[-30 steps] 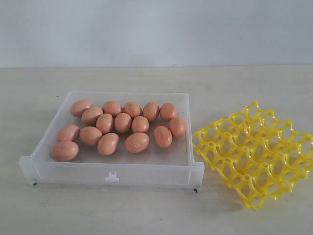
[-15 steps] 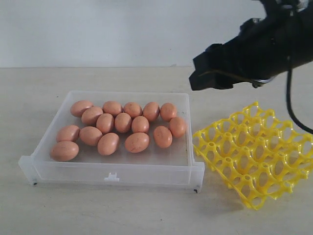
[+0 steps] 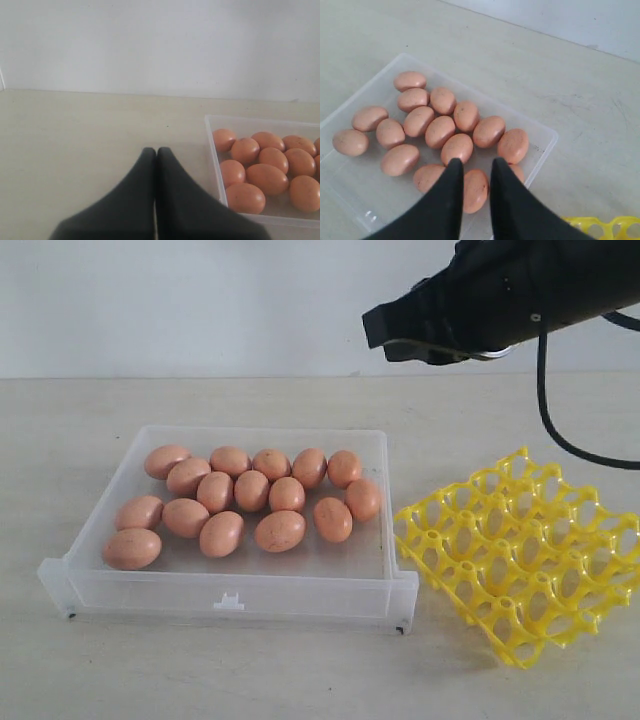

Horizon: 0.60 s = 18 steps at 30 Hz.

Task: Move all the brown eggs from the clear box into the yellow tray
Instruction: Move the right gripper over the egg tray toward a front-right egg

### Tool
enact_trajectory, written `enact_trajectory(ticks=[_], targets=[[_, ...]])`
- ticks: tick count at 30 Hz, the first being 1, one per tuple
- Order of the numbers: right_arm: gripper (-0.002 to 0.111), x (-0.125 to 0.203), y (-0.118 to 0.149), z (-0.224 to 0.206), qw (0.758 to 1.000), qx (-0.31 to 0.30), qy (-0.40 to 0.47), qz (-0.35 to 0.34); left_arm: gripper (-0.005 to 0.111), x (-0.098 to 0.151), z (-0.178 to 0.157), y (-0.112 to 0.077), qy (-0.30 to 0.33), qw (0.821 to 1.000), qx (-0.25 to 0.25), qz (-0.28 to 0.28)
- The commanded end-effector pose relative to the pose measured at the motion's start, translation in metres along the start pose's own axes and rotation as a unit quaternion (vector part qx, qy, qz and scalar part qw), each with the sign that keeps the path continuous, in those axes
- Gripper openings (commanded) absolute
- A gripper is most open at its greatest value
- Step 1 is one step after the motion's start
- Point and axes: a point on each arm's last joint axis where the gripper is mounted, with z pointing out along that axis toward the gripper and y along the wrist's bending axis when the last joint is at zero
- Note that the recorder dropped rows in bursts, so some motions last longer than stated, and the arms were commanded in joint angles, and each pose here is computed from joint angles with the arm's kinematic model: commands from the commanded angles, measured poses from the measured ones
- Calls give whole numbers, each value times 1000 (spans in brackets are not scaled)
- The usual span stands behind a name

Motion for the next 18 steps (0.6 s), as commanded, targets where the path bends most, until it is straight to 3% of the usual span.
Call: enact_trajectory(ticks=[1,6,8,11,13,15,18], targets=[[15,4,0,9,1000,-3,17,-10,-4,1,0,0,0,1000,-1,2],[53,11,0,31,999,-5,41,18,-4,1,0,0,0,1000,-1,2],[52,16,-2,41,998,-5,57,23,-4,1,0,0,0,1000,-1,2],[39,20,-5,59,997,-1,80,18,-4,1,0,0,0,1000,-1,2],[36,19,-7,69,996,-1,91,12,-4,1,0,0,0,1000,-1,2],[37,17,-7,79,994,-6,107,11,-4,1,0,0,0,1000,-1,2],[47,15,-4,97,989,-21,143,5,-4,1,0,0,0,1000,-1,2]])
